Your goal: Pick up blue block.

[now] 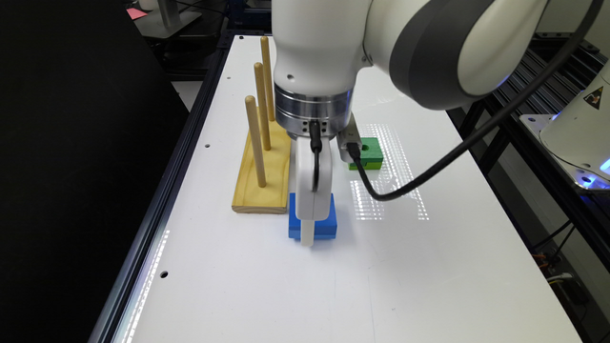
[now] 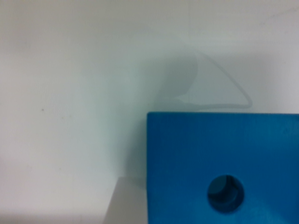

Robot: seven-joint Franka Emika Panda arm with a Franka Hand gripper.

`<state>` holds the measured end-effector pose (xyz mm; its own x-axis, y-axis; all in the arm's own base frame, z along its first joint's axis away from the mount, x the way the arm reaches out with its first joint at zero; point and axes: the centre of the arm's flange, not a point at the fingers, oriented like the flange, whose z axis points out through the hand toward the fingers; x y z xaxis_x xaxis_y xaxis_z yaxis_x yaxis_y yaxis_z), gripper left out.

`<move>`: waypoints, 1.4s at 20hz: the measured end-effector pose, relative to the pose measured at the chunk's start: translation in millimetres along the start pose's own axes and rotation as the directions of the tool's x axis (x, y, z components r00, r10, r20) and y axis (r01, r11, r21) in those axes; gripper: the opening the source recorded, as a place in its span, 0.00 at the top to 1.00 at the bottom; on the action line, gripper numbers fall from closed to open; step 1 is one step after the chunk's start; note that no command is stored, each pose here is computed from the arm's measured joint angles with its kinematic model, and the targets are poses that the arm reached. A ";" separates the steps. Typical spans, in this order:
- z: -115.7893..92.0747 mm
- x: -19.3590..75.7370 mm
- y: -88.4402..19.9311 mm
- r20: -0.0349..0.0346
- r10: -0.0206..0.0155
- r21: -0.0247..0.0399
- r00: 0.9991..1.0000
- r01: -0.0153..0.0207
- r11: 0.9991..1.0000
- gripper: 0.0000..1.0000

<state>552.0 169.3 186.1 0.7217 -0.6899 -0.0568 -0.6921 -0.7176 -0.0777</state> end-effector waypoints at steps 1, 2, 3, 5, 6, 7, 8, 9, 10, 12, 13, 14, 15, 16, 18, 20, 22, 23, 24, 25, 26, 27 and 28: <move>-3.3 0.0 -0.2 -0.001 -0.001 -0.003 1.000 0.001 1.000 1.00; -5.8 0.0 -0.4 -0.002 -0.001 -0.005 1.000 0.001 1.000 1.00; -8.2 -0.1 -0.6 -0.003 -0.001 -0.007 1.000 0.001 1.000 1.00; -10.6 -0.2 -0.6 -0.003 -0.002 -0.012 1.000 0.002 1.000 1.00; -11.1 -0.3 -0.6 -0.003 -0.002 -0.013 1.000 0.002 1.000 1.00; -11.6 -0.2 -0.6 -0.004 -0.002 -0.012 1.000 0.002 1.000 1.00; -13.3 -0.1 -1.0 -0.006 -0.002 -0.011 1.000 0.002 1.000 1.00; -17.1 0.0 -1.7 -0.009 -0.003 -0.010 1.000 0.003 1.000 1.00; -22.6 -0.2 -2.5 -0.013 -0.004 -0.011 1.000 0.003 1.000 1.00; -35.8 -1.4 -4.0 -0.020 -0.005 -0.017 1.000 0.005 1.000 1.00; -41.8 -2.3 -4.6 -0.022 -0.006 -0.021 1.000 0.006 1.000 1.00; -47.4 -3.1 -5.0 -0.025 -0.007 -0.025 1.000 0.006 1.000 1.00; -51.0 -3.7 -5.2 -0.026 -0.007 -0.027 1.000 0.007 1.000 1.00; -53.1 -4.2 -5.3 -0.027 -0.008 -0.029 1.000 0.007 1.000 1.00; -54.2 -4.4 -5.2 -0.027 -0.008 -0.031 1.000 0.007 0.999 1.00; -58.0 -4.3 -6.1 -0.031 -0.008 -0.028 0.999 0.007 1.000 1.00; -70.1 -5.3 -7.2 -0.040 -0.009 -0.027 0.999 0.008 1.000 1.00; -78.0 -6.5 -7.7 -0.044 -0.010 -0.029 0.999 0.008 1.000 1.00; -85.5 -8.0 -8.1 -0.047 -0.010 -0.031 0.999 0.009 0.999 1.00; -92.1 -9.5 -8.3 -0.050 -0.010 -0.035 0.999 0.009 0.999 1.00; -97.3 -10.8 -8.4 -0.053 -0.010 -0.037 0.999 0.008 0.999 1.00; -101.6 -12.1 -8.6 -0.055 -0.010 -0.039 0.998 0.007 0.999 1.00; -104.4 -12.8 -8.8 -0.057 -0.009 -0.040 0.998 0.007 0.999 1.00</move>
<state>547.5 174.5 291.3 0.7259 -0.6878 0.0006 -0.6873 -0.7254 -0.0385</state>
